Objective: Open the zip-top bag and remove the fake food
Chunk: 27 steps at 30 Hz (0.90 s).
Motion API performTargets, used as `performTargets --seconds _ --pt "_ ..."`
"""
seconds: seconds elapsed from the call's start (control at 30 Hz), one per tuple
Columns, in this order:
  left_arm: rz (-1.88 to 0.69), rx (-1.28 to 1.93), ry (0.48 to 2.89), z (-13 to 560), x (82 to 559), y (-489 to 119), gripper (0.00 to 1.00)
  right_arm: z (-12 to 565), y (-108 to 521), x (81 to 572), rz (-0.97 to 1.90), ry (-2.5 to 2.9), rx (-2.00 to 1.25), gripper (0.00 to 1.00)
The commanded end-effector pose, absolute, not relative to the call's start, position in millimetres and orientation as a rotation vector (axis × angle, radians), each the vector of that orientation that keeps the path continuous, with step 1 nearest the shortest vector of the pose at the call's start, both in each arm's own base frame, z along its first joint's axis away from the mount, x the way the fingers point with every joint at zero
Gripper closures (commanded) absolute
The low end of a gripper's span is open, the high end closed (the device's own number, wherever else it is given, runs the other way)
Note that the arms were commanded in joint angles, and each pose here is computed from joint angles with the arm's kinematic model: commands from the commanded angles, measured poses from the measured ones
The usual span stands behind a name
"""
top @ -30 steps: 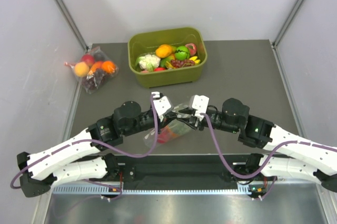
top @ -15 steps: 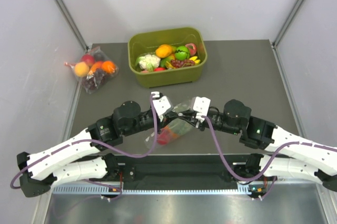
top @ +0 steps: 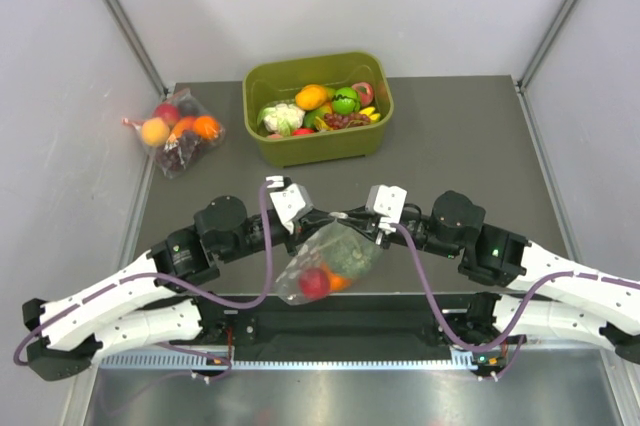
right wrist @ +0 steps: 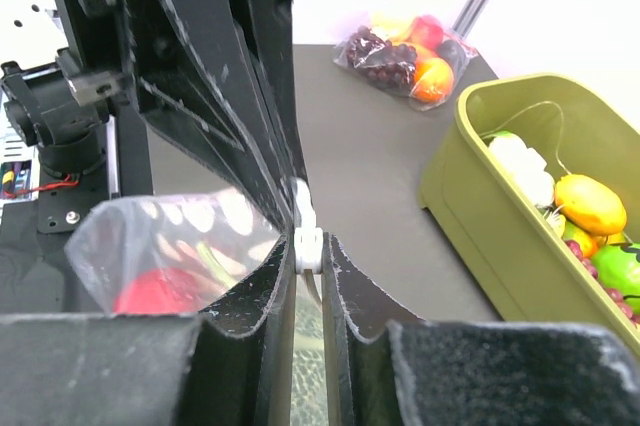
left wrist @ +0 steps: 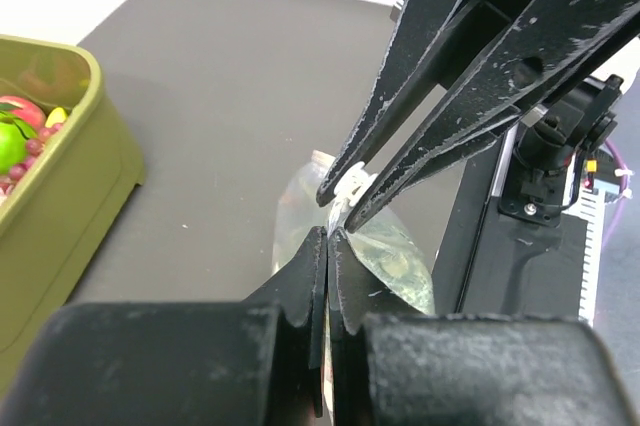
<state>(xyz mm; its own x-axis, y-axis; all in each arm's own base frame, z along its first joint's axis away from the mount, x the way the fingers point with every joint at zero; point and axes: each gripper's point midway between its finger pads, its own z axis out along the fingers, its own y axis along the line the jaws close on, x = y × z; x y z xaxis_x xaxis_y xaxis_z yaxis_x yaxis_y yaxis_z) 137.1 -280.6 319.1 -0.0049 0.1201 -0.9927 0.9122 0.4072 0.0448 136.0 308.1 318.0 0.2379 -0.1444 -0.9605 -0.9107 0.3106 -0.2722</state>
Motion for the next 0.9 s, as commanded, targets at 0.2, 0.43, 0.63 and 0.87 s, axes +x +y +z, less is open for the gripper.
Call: performTargets --seconds 0.2,0.43,0.63,0.87 --pt "-0.736 0.767 1.329 375.5 153.7 -246.8 1.00 327.6 299.9 142.4 0.690 1.233 -1.094 1.00" --pt "-0.618 0.638 1.365 373.2 175.9 -229.1 1.00 319.1 289.8 140.3 0.692 1.267 -1.076 1.00" --pt "-0.480 0.515 1.408 365.1 201.4 -216.1 1.00 301.9 282.7 141.0 0.697 1.334 -1.042 1.00" --pt "-0.319 0.411 1.443 353.3 225.2 -203.3 1.00 264.6 284.3 138.4 0.762 1.444 -0.986 1.00"
